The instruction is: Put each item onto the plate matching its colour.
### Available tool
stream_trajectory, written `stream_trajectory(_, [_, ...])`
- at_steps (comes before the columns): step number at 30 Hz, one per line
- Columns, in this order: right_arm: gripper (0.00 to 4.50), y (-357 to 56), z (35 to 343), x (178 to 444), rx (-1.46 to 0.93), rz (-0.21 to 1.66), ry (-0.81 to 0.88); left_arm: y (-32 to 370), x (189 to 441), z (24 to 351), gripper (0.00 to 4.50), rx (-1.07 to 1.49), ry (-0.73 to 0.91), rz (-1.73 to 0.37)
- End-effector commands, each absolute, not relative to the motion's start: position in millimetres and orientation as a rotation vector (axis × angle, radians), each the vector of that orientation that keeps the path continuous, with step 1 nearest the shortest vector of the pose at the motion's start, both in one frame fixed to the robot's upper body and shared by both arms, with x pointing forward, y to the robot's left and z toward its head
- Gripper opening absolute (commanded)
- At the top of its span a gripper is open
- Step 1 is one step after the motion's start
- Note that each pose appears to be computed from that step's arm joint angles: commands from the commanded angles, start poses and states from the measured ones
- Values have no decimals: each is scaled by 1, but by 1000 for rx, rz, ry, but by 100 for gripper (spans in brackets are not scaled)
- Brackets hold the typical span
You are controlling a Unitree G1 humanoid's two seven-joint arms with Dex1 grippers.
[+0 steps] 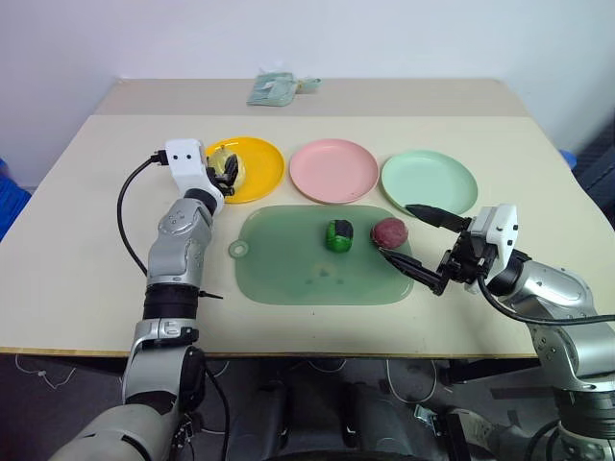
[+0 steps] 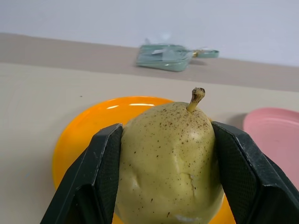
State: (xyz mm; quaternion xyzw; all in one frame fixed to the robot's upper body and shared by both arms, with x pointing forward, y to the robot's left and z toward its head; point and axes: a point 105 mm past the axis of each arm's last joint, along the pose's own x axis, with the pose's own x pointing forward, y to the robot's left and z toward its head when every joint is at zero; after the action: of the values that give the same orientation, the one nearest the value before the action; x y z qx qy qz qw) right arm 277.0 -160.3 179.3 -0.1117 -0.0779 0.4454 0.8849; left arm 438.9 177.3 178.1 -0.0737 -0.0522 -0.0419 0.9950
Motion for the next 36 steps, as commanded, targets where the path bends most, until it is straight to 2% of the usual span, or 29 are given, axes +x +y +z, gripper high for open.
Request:
stream_trajectory(1, [450,-160,191,276,-245,920,-214,176,451,208,238,-158,-200,-55])
stream_trajectory(2, [450,-159,191,276,-246,919,-214,176,454,208,238,-171,-201,-53])
stream_trajectory(4, [450,-159,190,275,-245,918,-214,175,459,207,341,-183,-193,-48])
stream_trajectory(6, [450,-159,190,274,-246,916,-214,174,463,207,425,-201,-190,-54])
stream_trajectory(7, [450,-159,190,274,-247,915,-214,173,463,207,447,-207,-191,-59])
stream_trajectory(13, [450,-159,189,274,-246,905,-209,174,460,211,447,-200,-216,-83])
stream_trajectory(19, [450,-148,187,279,-222,906,-198,158,430,218,447,-176,-256,-298])
stream_trajectory(29, [450,-123,183,286,-205,939,-193,127,358,185,447,-61,-112,-712])
stream_trajectory(36, [450,-113,166,300,-240,922,-118,140,294,170,447,133,-35,-1025])
